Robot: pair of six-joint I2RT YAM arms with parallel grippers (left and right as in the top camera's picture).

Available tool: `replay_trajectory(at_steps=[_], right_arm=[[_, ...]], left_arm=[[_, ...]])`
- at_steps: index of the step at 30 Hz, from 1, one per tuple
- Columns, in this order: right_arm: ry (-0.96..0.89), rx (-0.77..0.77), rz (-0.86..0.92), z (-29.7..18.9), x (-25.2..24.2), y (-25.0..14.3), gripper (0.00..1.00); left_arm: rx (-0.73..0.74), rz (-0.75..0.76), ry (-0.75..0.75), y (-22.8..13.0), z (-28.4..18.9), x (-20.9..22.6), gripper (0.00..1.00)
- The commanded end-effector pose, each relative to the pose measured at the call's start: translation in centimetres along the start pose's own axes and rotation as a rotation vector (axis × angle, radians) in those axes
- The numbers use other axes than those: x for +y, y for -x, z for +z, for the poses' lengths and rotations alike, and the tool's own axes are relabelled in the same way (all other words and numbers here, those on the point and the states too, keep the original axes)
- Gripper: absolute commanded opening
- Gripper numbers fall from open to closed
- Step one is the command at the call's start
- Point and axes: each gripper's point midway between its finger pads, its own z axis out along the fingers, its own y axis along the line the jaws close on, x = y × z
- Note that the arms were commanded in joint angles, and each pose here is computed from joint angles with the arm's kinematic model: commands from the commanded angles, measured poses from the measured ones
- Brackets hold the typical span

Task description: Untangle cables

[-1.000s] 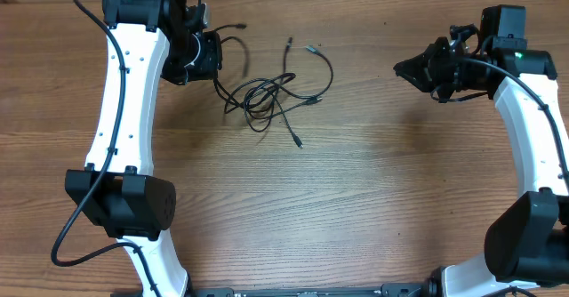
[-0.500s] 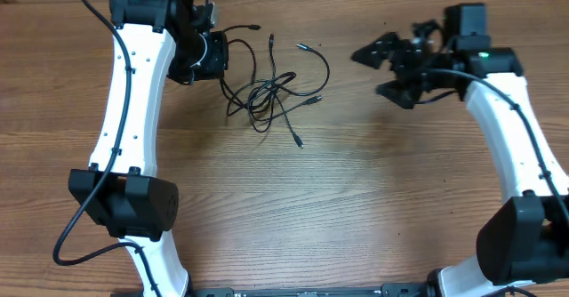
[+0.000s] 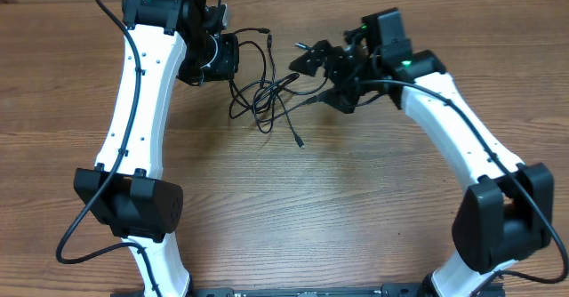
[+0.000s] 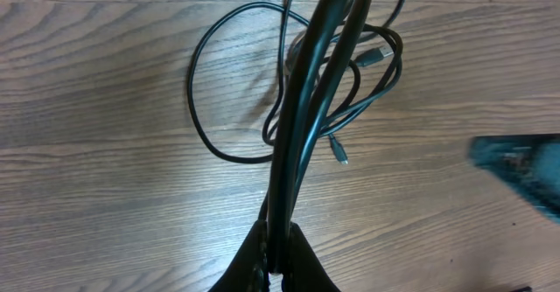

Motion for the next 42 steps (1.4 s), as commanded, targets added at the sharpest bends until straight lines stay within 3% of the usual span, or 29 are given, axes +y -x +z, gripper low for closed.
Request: replay_trajectory(at_steps=[1, 17, 30, 36, 42], right_arm=[[0.001, 0.008, 0.023, 1.6, 0.6, -0.7, 1.0], [-0.133, -0.087, 0.15, 5.6, 0.1, -2.8, 0.83], [-0.161, -0.07, 0.202, 10.3, -2.7, -1.9, 0.71], [-0.141, -0.086, 0.189, 10.4, -2.2, -1.5, 0.38], [-0.173, -0.138, 0.19, 10.2, -2.9, -0.7, 0.23]], left_arm=[[-0.031, 0.033, -0.029, 0.0, -1.2, -1.5, 0.04], [-0.037, 0.052, -0.036, 0.0, -1.0, -2.4, 0.04], [-0.035, 0.051, -0.037, -0.1, -1.0, -2.6, 0.04], [-0.036, 0.051, -0.033, -0.1, -1.0, -2.5, 0.05], [-0.036, 0.051, -0.033, -0.1, -1.0, -2.5, 0.05]])
